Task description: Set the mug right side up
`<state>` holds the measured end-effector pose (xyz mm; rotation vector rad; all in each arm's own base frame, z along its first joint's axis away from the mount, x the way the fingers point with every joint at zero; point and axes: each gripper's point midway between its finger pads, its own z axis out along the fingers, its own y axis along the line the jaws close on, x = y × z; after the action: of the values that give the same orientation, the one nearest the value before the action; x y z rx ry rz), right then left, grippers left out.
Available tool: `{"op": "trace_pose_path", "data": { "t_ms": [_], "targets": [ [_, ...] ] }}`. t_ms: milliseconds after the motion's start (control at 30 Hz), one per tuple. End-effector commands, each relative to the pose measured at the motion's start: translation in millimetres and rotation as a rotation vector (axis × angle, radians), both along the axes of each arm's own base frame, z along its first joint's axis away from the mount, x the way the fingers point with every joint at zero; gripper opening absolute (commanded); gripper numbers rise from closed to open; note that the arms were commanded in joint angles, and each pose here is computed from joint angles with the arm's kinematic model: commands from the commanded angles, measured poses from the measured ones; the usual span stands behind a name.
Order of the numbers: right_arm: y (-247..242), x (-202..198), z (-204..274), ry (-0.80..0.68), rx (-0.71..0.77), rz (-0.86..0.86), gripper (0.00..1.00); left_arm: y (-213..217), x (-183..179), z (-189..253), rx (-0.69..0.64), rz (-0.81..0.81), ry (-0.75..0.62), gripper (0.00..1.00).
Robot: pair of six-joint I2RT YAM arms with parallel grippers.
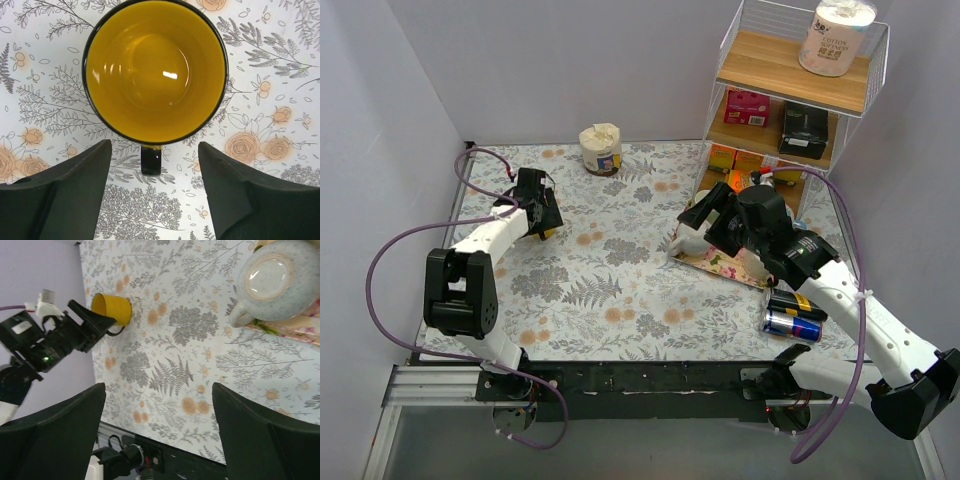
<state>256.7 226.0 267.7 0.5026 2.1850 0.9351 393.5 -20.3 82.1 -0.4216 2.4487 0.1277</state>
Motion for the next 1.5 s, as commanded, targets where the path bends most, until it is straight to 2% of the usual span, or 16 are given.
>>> {"op": "trace_pose_path", "data": {
  "t_ms": [0, 33, 67, 167, 400, 533, 600, 733, 967, 1100, 1233, 1400, 1467],
  "targets": [
    [-16.8, 3.3, 21.8, -0.056, -0.065, -0.036, 0.97, 1.5, 1.4, 46.8, -0.031, 0.043, -0.101, 0.70],
    [-19.1, 3.3, 20.5, -0.049, -0.085, -0.039, 0.98, 1.0, 0.2, 50.8, -0.039, 0.051, -0.096, 0.73],
    [-20.3, 4.9, 16.0, -0.042, -0.120, -0.033, 0.98, 1.8, -2.7, 59.9, -0.044, 0.068, -0.095, 0.82],
    [-26.5, 5.3, 10.2, -0.039, -0.185, -0.027, 0.99, 12.0, -12.8, 77.2, -0.011, 0.109, -0.118, 0.98],
    [-55.0, 14.0, -5.3, -0.091, -0.367, -0.045, 0.98, 5.0, -24.1, 125.3, -0.068, 0.078, -0.219, 0.98],
    [-65.9, 17.5, -5.8, -0.164, -0.517, 0.054, 0.98, 10.4, -37.3, 125.1, -0.063, 0.125, -0.191, 0.98],
    [-82.3, 14.7, -16.6, -0.126, -0.609, 0.055, 0.98, 7.7, -40.7, 122.3, -0.078, 0.118, -0.185, 0.98],
    [-115.2, 13.5, -37.0, -0.097, -0.790, 0.102, 0.98, -5.8, -40.4, 138.6, -0.159, 0.073, -0.271, 0.98],
    [-158.3, 21.5, -74.0, -0.140, -0.924, 0.188, 0.98, -21.1, -35.6, 170.4, -0.223, -0.023, -0.417, 0.98],
    [-185.4, 21.6, -94.4, -0.099, -0.963, 0.225, 0.98, -28.3, -34.6, 182.0, -0.251, -0.066, -0.469, 0.98],
    [-211.4, 9.1, -128.3, 0.029, -0.978, 0.257, 0.97, -31.3, -33.7, 189.3, -0.280, -0.060, -0.494, 0.98],
    [-206.5, 15.1, -148.0, 0.010, -0.880, 0.281, 0.96, -38.3, -33.7, 184.7, -0.313, -0.079, -0.486, 0.98],
    [-203.9, 13.6, -158.7, 0.048, -0.862, 0.304, 0.95, -39.8, -34.3, 183.3, -0.326, -0.075, -0.481, 0.98]
  ]
}}
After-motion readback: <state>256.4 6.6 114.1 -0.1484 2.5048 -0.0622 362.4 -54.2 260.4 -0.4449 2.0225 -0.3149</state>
